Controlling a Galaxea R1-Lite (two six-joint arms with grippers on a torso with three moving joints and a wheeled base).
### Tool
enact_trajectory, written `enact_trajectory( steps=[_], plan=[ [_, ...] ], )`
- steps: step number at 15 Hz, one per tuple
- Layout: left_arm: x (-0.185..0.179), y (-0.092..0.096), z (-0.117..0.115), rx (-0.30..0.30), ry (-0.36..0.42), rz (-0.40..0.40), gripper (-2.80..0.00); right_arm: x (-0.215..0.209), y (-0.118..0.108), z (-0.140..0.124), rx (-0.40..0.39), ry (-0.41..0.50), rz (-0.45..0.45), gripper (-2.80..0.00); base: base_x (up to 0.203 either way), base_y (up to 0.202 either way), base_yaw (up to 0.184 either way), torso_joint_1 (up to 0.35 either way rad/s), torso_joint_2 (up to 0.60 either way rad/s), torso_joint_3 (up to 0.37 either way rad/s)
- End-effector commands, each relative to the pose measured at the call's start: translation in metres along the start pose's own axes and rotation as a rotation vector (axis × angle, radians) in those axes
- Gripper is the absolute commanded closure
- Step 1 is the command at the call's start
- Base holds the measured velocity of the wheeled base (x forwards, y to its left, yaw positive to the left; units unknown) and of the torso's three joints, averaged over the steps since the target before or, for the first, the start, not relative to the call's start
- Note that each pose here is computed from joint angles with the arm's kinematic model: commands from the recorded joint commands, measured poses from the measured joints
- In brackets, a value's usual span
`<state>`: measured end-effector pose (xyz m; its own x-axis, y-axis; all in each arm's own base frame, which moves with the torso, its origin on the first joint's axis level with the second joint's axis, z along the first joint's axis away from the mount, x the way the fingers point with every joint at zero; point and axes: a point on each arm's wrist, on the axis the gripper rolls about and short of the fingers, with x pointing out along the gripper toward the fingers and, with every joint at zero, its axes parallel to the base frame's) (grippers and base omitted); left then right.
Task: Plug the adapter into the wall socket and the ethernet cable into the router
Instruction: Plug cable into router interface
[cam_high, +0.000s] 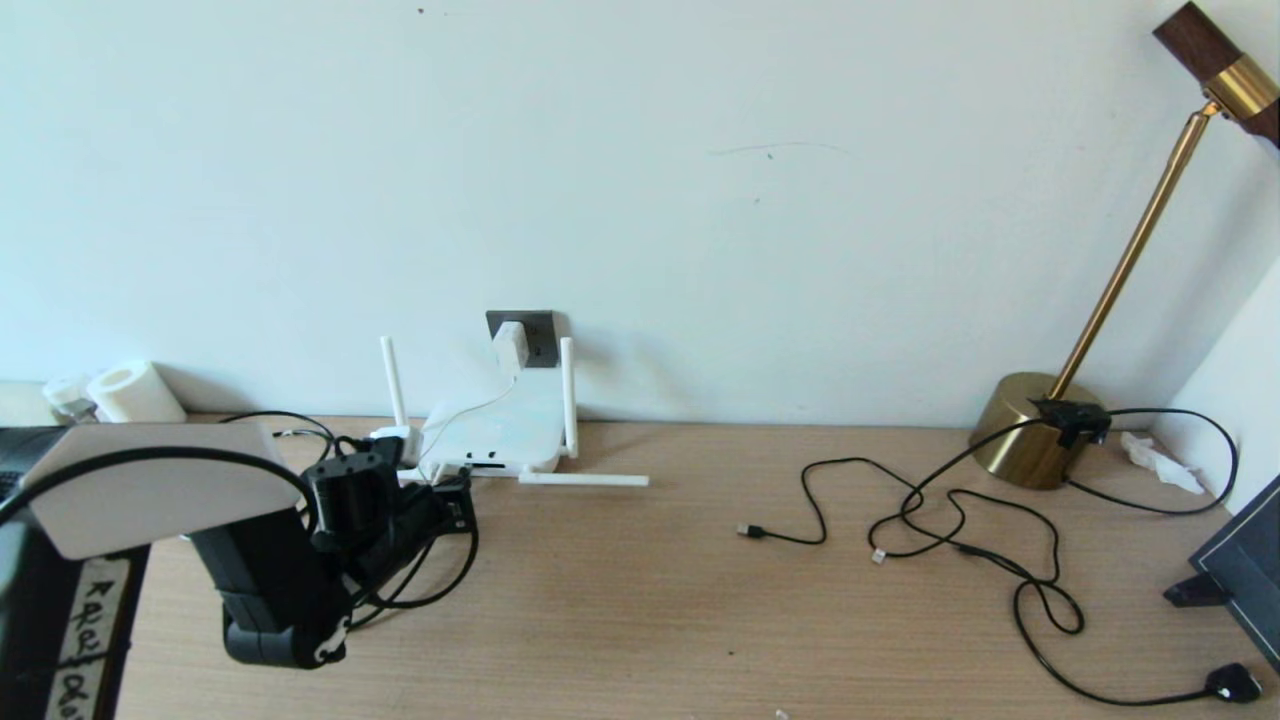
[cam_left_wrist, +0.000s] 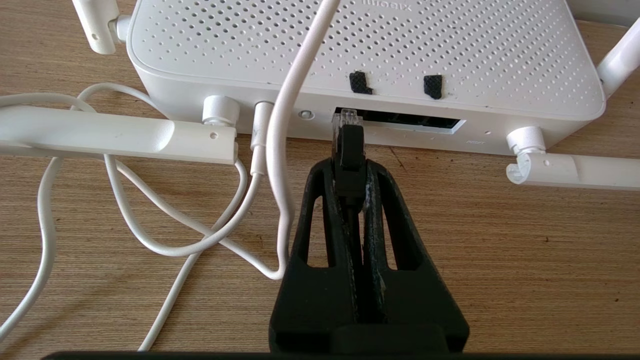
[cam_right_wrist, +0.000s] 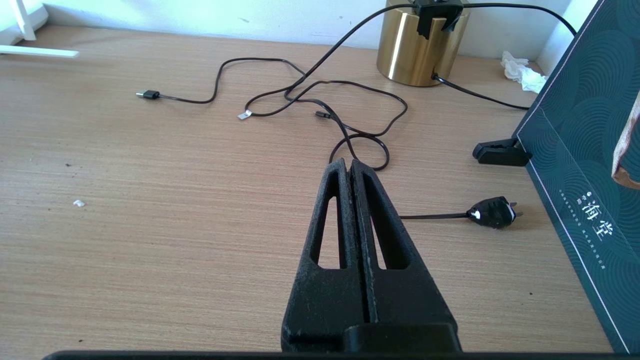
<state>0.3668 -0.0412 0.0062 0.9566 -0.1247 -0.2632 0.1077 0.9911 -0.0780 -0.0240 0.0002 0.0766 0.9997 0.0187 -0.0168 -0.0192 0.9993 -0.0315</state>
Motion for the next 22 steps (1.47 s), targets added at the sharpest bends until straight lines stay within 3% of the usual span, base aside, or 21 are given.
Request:
enact_trajectory(
  steps=[1, 22],
  plan=[
    [0.0011, 0.0001, 0.0004, -0.001, -0.009, -0.001, 0.0, 0.0, 0.0, -0.0001, -0.001, 0.0, 0.001, 0.0, 0.0, 0.0, 0.0, 0.0, 0.0, 0.0],
    [0.0032, -0.0038, -0.0001, 0.002, -0.011, -0.01, 0.0, 0.0, 0.0, -0.0001, -0.001, 0.0, 0.001, 0.0, 0.0, 0.0, 0.0, 0.0, 0.0, 0.0]
  ],
)
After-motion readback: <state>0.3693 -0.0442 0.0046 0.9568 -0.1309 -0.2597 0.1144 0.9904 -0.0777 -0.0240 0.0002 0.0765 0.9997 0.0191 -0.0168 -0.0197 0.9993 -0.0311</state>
